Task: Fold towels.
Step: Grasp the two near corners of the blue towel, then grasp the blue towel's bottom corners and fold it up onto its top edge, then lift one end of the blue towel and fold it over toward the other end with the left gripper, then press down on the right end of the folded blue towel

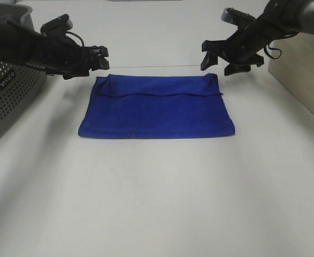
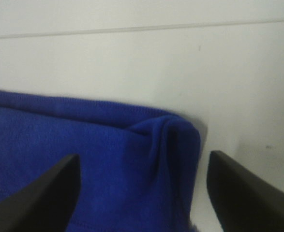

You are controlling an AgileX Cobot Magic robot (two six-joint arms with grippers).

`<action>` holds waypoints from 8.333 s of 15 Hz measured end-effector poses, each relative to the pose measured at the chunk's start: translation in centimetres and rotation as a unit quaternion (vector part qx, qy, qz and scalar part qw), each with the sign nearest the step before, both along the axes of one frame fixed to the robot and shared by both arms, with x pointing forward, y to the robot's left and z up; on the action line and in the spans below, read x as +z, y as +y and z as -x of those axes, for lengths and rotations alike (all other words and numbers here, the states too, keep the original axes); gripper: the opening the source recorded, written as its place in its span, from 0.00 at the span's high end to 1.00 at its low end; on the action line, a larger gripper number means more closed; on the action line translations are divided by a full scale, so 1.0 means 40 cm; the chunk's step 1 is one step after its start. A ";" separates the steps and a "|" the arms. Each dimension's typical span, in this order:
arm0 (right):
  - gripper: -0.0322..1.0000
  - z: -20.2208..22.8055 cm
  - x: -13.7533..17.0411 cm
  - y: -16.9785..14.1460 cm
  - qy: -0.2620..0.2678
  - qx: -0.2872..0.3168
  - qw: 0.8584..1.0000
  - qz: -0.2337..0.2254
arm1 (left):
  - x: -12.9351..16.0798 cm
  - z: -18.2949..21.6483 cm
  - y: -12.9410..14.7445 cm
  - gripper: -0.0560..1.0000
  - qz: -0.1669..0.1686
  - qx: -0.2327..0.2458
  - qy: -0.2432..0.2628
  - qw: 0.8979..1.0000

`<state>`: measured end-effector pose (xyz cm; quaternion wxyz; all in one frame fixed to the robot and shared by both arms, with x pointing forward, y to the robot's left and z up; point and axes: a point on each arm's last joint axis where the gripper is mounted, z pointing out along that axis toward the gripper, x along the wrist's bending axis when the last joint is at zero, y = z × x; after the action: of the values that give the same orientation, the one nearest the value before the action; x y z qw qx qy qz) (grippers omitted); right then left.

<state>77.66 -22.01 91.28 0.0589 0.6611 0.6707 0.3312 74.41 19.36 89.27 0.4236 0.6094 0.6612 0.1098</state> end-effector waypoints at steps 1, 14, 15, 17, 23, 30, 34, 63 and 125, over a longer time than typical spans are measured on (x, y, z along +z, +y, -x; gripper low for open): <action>0.22 0.028 0.030 -0.003 0.038 0.038 0.998 0.028 | 0.006 0.010 -0.009 0.35 -0.012 -0.042 0.006 0.999; 0.25 0.173 -0.068 -0.076 0.283 0.038 0.958 -0.010 | -0.020 0.115 0.052 0.35 0.016 -0.076 0.253 0.964; 0.25 0.182 -0.069 -0.070 0.275 0.042 0.960 -0.025 | -0.040 0.133 0.045 0.35 0.014 -0.079 0.268 0.960; 0.25 0.195 -0.073 -0.062 0.265 0.048 0.962 -0.046 | -0.062 0.156 0.038 0.35 0.016 -0.072 0.281 0.957; 0.25 0.209 -0.082 0.020 0.243 0.073 0.966 -0.043 | -0.065 0.167 -0.051 0.36 0.001 -0.077 0.245 0.966; 0.92 0.209 -0.101 0.010 0.248 0.045 0.967 -0.026 | -0.086 0.175 -0.064 0.92 -0.002 -0.071 0.261 0.963; 0.97 0.218 -0.087 0.011 0.259 0.054 0.964 -0.026 | -0.073 0.202 -0.066 0.92 -0.026 -0.106 0.282 0.953; 0.97 0.213 -0.067 0.008 0.193 0.012 0.981 -0.030 | -0.019 0.157 0.013 0.88 -0.006 0.002 0.209 0.978; 0.13 0.236 0.022 -0.005 0.204 0.020 0.979 0.003 | 0.131 0.117 -0.443 0.49 0.126 -0.062 0.213 0.967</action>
<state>68.23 -22.23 92.16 -0.0839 0.7009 0.6828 0.1885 69.71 1.65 94.52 0.3522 0.6006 0.7053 -0.1331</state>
